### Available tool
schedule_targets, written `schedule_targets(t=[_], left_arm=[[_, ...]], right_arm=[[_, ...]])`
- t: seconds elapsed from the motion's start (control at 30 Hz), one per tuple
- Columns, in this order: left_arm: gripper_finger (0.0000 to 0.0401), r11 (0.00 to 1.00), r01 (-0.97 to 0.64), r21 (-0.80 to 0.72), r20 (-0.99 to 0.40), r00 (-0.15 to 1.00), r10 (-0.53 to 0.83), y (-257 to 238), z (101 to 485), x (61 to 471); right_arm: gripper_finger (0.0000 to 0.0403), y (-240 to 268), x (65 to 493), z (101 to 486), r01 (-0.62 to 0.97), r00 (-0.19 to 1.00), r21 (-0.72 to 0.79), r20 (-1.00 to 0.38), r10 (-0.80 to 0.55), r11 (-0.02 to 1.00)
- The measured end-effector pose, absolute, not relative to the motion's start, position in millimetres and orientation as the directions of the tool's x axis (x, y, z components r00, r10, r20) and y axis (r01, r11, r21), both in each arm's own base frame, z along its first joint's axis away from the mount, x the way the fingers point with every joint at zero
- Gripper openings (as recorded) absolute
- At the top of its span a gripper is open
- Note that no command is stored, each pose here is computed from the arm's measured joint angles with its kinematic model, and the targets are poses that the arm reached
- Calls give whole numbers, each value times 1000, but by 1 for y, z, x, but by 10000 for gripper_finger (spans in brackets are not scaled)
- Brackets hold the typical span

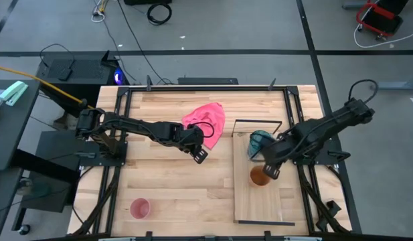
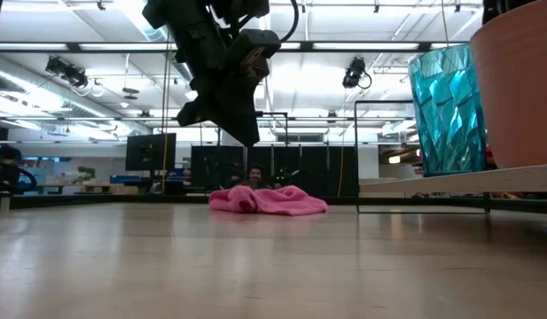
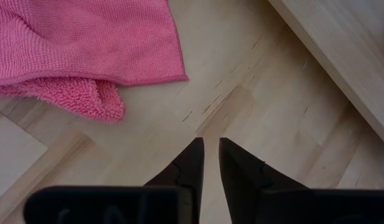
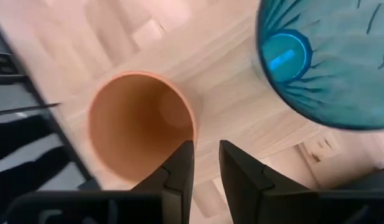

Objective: Stack small to large cups/mugs on shelf
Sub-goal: Put the pink cup on the shelf

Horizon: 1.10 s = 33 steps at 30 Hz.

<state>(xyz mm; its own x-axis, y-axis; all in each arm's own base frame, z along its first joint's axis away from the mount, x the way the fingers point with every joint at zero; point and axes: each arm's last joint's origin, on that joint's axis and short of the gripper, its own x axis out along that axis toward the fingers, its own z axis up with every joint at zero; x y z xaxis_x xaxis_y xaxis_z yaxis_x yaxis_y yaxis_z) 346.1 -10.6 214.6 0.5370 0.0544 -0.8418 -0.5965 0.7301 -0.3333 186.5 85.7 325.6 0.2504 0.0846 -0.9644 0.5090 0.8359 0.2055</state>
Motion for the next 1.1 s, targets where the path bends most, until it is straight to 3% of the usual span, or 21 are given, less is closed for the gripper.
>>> schedule_targets(t=[0.27,0.43,0.63,0.9,1.1], left_arm=[[55,735,-555,-390,-827,561,-15,-12,222,344],[47,728,-486,-484,-777,622,-101,-15,250,331],[36,700,-473,-536,-742,659,-122,-17,298,287],[23,575,-651,-495,-851,496,-171,-42,320,218],[28,525,-703,-480,-877,394,-275,-89,320,194]], right_arm=[[83,65,143,360,463,448,366,-882,144,807],[80,50,120,373,462,573,388,-817,66,797],[80,41,106,379,467,636,398,-771,13,790],[80,42,108,378,468,633,390,-774,8,793],[80,42,108,378,469,631,388,-776,6,793]])
